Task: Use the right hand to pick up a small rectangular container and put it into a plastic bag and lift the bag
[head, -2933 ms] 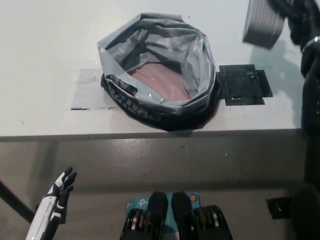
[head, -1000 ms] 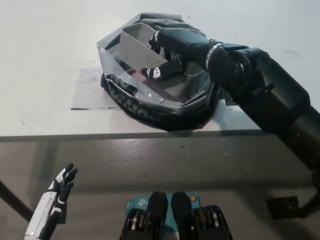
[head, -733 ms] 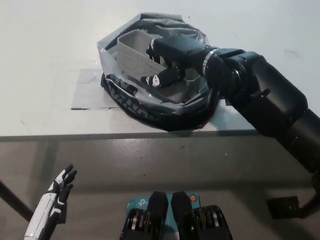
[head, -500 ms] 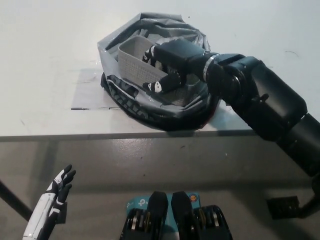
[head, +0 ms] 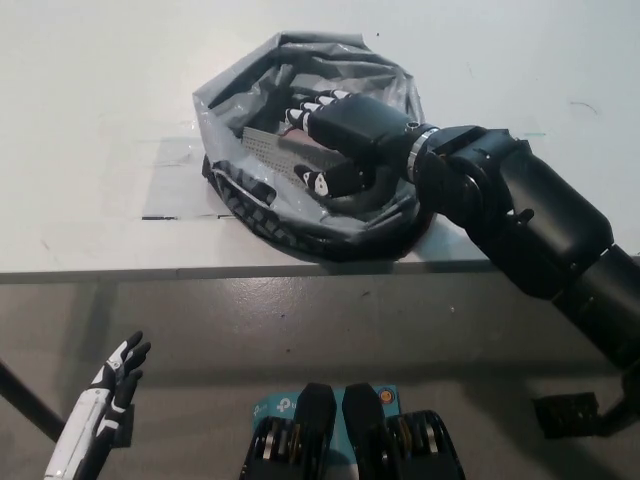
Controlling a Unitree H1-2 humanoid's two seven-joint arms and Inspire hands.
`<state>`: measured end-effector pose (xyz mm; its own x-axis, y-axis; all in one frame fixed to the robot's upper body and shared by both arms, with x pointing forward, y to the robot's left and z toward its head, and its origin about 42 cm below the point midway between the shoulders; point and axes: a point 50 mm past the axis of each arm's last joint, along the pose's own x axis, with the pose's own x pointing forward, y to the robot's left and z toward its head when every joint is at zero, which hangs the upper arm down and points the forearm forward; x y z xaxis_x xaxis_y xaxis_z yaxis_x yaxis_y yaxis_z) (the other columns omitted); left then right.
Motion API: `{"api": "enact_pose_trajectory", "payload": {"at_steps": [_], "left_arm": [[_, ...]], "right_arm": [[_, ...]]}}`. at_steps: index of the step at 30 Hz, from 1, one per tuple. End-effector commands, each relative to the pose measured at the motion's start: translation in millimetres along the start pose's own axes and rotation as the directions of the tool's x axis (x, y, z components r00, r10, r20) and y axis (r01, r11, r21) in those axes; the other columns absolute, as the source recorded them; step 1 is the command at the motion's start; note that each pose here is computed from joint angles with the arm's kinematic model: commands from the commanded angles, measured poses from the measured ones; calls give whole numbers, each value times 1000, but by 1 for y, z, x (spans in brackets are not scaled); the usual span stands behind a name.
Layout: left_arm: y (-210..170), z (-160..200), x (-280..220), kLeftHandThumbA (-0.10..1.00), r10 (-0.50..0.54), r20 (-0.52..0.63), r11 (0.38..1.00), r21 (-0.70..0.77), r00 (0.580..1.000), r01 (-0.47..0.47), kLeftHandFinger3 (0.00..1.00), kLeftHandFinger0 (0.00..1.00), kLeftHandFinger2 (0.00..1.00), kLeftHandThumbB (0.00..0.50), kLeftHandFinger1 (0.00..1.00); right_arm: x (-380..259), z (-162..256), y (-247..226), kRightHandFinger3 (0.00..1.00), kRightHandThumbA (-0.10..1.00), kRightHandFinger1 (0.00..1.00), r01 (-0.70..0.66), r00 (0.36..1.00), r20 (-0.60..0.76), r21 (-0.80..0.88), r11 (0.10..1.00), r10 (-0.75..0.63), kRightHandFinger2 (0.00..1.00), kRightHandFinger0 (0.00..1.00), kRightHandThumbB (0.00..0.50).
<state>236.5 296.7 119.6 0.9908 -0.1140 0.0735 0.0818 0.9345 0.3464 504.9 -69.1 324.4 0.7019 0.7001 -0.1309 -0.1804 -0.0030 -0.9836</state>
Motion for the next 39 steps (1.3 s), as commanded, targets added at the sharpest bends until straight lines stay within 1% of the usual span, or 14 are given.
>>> {"api": "enact_pose_trajectory", "payload": {"at_steps": [1,7,10,12,13,17,18,20,22,23,26,27,35,39], "left_arm": [[7,10,-1,1000,5,29,1000,24,1000,-6,1000,1000,1000,86,1000],[9,11,-1,1000,10,35,999,31,999,-11,1000,1000,1000,74,1000],[9,10,-3,1000,14,31,999,28,999,-15,1000,1000,1000,90,1000],[9,10,-4,1000,14,30,999,28,999,-15,1000,1000,1000,91,1000],[9,11,-4,1000,17,26,1000,26,1000,-17,1000,1000,1000,99,1000],[10,11,-3,1000,12,29,999,31,1000,-13,1000,1000,1000,90,1000],[9,10,-2,1000,12,27,1000,24,1000,-13,1000,1000,1000,92,1000],[8,10,-3,1000,13,22,1000,15,1000,-13,1000,1000,1000,91,1000],[7,9,-3,1000,14,26,1000,13,1000,-15,1000,1000,1000,95,1000],[6,9,-4,1000,15,26,1000,12,1000,-16,1000,1000,1000,100,1000],[7,10,-3,1000,14,27,1000,22,1000,-15,1000,1000,1000,90,1000],[7,10,-3,1000,14,28,1000,22,1000,-15,1000,1000,1000,90,1000],[8,11,0,1000,10,31,1000,22,999,-10,1000,1000,1000,80,1000],[8,11,1,1000,6,36,1000,21,999,-7,1000,1000,1000,93,1000]], "right_arm": [[-1,5,-26,1000,365,1000,85,996,22,-54,995,-84,1000,1000,369],[1,10,-30,1000,385,1000,135,991,27,-69,988,-133,1000,1000,349],[1,11,-34,1000,476,1000,179,984,34,-63,982,-177,1000,1000,347],[1,12,-36,1000,486,1000,188,982,33,-63,980,-186,1000,1000,347],[1,12,-43,1000,578,1000,217,976,40,-60,974,-215,1000,1000,341],[-6,9,-76,1000,599,1000,360,932,44,0,933,-359,1000,1000,353],[-13,8,-99,1000,642,1000,437,898,35,44,898,-439,1000,1000,338],[-20,7,-116,1000,672,1000,487,871,31,78,870,-491,1000,1000,328],[-26,4,-129,1000,707,1000,524,850,18,90,847,-527,1000,1000,343],[-29,0,-138,1000,760,1000,546,837,2,83,834,-548,1000,1000,365],[-33,-9,-144,1000,758,1000,553,833,-37,113,825,-553,1000,1000,394],[-35,-15,-145,1000,795,1000,539,842,-76,118,834,-533,1000,1000,407],[-42,-50,-132,1000,800,1000,503,855,-237,169,848,-460,1000,1000,414],[-37,-71,-114,1000,784,1000,448,870,-320,194,873,-375,1000,1000,400]]}}
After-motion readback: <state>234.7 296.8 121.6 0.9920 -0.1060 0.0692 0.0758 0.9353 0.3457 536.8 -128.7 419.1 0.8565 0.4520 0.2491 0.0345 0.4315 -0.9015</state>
